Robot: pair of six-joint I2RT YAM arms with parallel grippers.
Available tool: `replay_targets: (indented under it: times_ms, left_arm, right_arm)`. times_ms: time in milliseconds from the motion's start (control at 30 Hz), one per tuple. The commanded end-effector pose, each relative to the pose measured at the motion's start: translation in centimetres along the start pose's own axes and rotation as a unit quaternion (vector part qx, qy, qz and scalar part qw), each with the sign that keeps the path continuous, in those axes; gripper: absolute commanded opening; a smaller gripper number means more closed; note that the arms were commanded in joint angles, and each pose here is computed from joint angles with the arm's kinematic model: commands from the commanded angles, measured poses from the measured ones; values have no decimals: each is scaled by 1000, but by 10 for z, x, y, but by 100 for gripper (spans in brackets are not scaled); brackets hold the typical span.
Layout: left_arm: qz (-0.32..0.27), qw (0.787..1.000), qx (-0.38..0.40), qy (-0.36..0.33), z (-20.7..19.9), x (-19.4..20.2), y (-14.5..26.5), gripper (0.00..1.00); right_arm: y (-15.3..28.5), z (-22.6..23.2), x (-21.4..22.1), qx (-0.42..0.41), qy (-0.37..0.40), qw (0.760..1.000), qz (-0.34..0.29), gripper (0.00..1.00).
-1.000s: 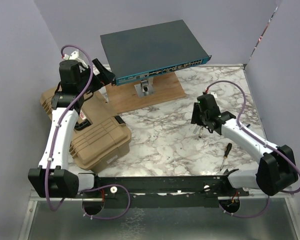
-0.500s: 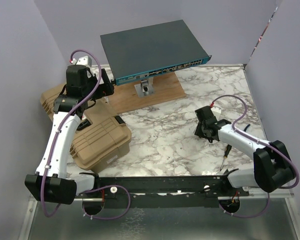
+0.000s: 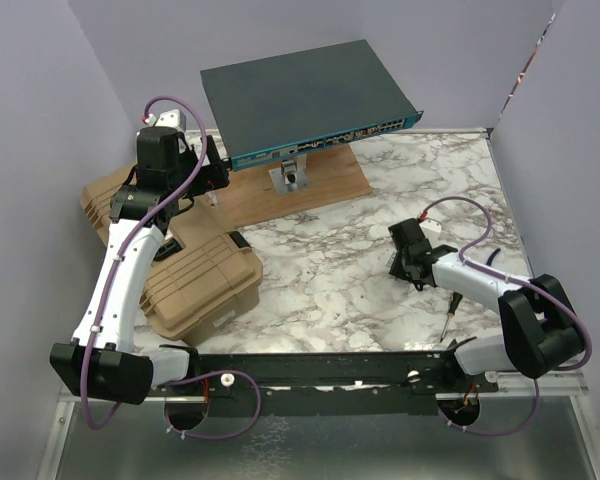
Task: Insert the plug into the switch port
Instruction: Pick up the plug from the center of the board.
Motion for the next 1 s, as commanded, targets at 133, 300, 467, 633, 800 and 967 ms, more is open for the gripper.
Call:
replay_targets:
  times_ms: [133,300,467,633,800,967]
  left_arm:
    - [-10,1000,-11,-1,0,-5,1,99]
    - [-12,1000,-4,4,-2,-7,-1,99]
    - [-13,1000,5,8,-4,-9,-3,99]
    - [-18,999,26,6,-9,-14,-2,99]
    - [-26,997,65,-24,-15,-22,4,99]
    - [-37,990,111,-76,-20,-29,13,99]
  right_arm:
    - [-11,1,4,4,6,1000,5,26]
    - [-4,1,2,-2,12,1000,9,7]
    - [13,6,-11,-24,33,999,11,1]
    - [41,15,-31,-74,87,993,4,0]
    - [75,31,-55,-173,166,971,-7,1]
    - [108,46,-76,-258,218,941,-27,1]
Point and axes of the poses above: each gripper's point midway between its finger pads, its own y axis back along the fingers, its own z axis along the line the jaws close on, x = y × z, the point moved 9 cm from there along y, back along the fingers, and after that the axes turned 4 degrees about -y, right-handed, at the moved point
